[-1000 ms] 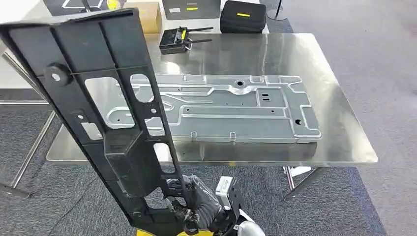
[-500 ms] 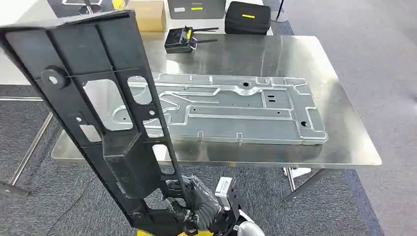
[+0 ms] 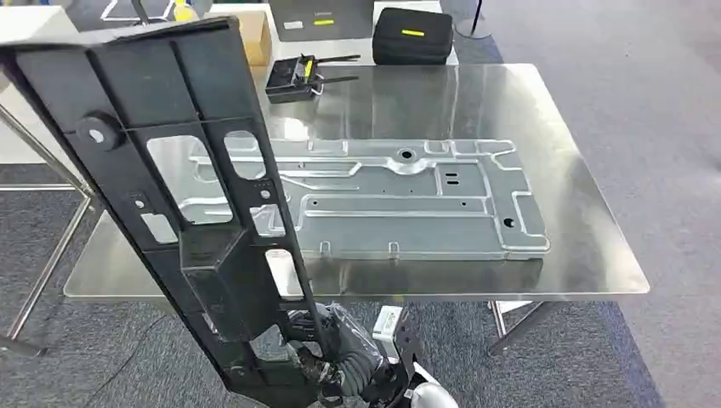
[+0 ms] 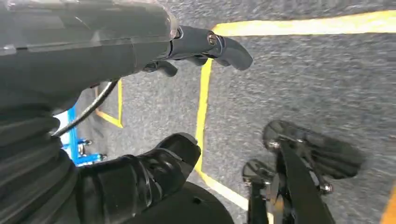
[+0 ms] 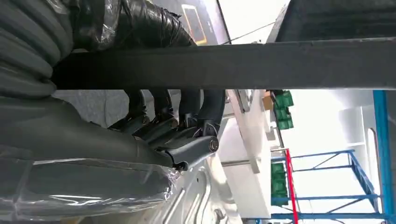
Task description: Take the parts from the cabinet and place them on the table.
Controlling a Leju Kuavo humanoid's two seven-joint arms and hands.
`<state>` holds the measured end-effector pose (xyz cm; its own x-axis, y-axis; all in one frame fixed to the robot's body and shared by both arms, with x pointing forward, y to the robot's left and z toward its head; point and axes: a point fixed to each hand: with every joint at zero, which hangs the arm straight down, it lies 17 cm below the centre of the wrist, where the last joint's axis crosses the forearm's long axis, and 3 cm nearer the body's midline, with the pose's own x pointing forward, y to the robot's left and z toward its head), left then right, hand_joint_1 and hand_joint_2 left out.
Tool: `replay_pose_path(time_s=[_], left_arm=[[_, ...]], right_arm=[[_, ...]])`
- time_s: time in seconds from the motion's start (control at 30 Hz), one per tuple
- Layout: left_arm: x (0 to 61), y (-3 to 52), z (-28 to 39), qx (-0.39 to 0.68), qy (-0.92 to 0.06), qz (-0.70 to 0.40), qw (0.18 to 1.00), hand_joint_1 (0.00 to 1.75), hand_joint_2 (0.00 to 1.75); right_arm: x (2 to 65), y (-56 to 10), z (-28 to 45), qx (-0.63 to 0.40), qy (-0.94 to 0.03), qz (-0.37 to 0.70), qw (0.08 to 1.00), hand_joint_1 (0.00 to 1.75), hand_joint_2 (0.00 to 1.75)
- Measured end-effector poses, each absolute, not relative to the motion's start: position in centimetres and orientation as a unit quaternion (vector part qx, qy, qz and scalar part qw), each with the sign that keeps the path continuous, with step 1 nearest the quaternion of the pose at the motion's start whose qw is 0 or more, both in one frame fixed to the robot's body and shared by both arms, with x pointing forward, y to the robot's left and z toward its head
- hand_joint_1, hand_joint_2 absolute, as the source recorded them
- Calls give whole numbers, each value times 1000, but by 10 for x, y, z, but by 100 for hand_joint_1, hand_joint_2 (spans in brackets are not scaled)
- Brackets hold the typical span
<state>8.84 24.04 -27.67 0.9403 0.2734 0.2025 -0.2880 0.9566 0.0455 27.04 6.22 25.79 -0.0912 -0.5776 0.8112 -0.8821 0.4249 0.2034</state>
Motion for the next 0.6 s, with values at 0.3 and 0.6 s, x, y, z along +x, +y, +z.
replay_pose_path(time_s=[0.3, 0.6], left_arm=[[93, 241, -276, 38, -100, 142, 984, 0, 175], [93, 240, -276, 38, -101, 139, 984, 0, 175]], right_arm=[[271, 62, 261, 508, -720, 173, 440, 175, 175], [275, 59, 257, 495, -725, 170, 447, 175, 175]])
